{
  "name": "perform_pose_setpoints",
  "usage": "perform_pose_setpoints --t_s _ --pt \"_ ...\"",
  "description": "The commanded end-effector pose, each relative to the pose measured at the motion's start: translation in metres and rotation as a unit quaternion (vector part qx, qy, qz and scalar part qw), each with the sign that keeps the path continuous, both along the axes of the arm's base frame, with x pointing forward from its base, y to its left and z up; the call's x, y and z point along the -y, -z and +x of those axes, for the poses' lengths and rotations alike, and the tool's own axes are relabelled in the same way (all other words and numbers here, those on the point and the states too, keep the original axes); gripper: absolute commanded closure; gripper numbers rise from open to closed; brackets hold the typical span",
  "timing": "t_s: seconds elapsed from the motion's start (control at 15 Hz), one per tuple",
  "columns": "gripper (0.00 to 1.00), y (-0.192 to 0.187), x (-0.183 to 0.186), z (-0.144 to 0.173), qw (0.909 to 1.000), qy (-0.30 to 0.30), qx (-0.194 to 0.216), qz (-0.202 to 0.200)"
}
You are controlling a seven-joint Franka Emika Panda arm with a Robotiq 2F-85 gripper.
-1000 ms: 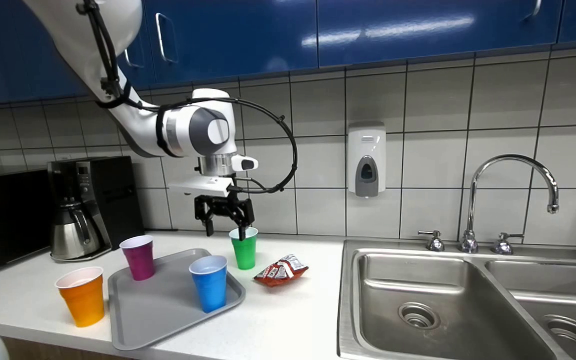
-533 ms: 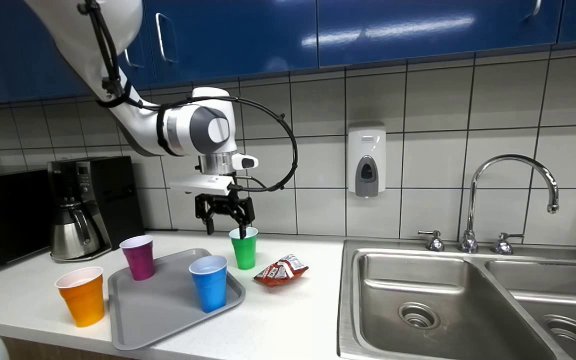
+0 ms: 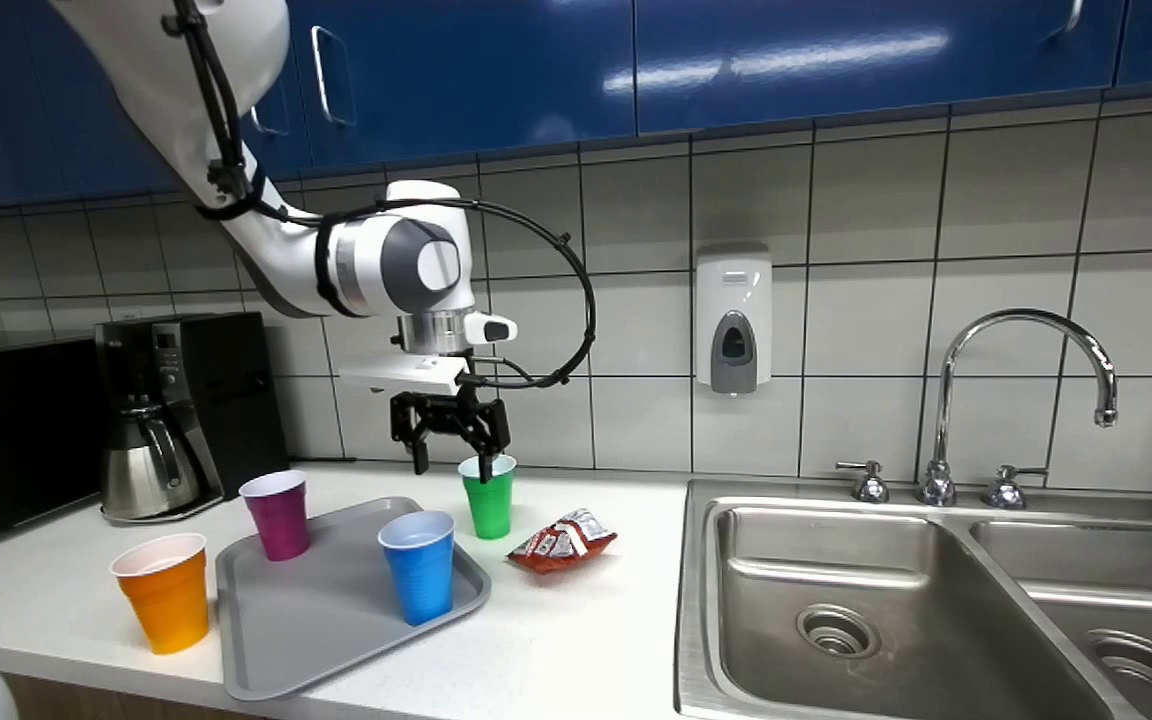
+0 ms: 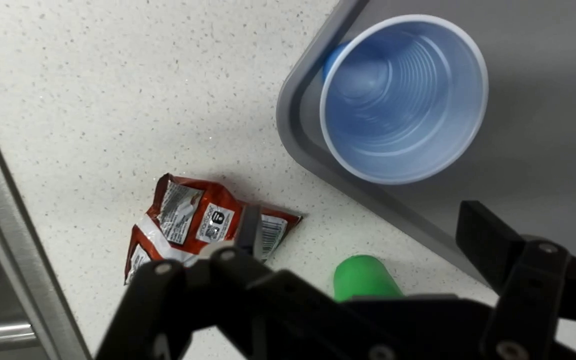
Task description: Put the cups on the grey tray.
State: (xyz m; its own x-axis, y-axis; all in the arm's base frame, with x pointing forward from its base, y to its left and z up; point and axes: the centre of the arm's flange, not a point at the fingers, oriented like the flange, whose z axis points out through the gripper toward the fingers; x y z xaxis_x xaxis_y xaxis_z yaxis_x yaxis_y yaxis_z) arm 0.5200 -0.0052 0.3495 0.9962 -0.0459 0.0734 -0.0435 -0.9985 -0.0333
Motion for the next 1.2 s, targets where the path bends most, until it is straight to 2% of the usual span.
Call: perform_pose_setpoints --t_s 0.0,0.33,0.53,1.13 --pt "0.0 0.015 -0.006 0.012 0.9999 -0.002 -0.008 -0.006" --pt "0.0 0.033 -0.018 0.028 0.9999 -0.006 -0.002 -0.008" --pt "0.0 0.036 -0.029 0.041 1.0 -0.004 0.006 0.006" --pt "0.0 0.032 -0.052 0.08 0.9989 0.011 0.043 0.017"
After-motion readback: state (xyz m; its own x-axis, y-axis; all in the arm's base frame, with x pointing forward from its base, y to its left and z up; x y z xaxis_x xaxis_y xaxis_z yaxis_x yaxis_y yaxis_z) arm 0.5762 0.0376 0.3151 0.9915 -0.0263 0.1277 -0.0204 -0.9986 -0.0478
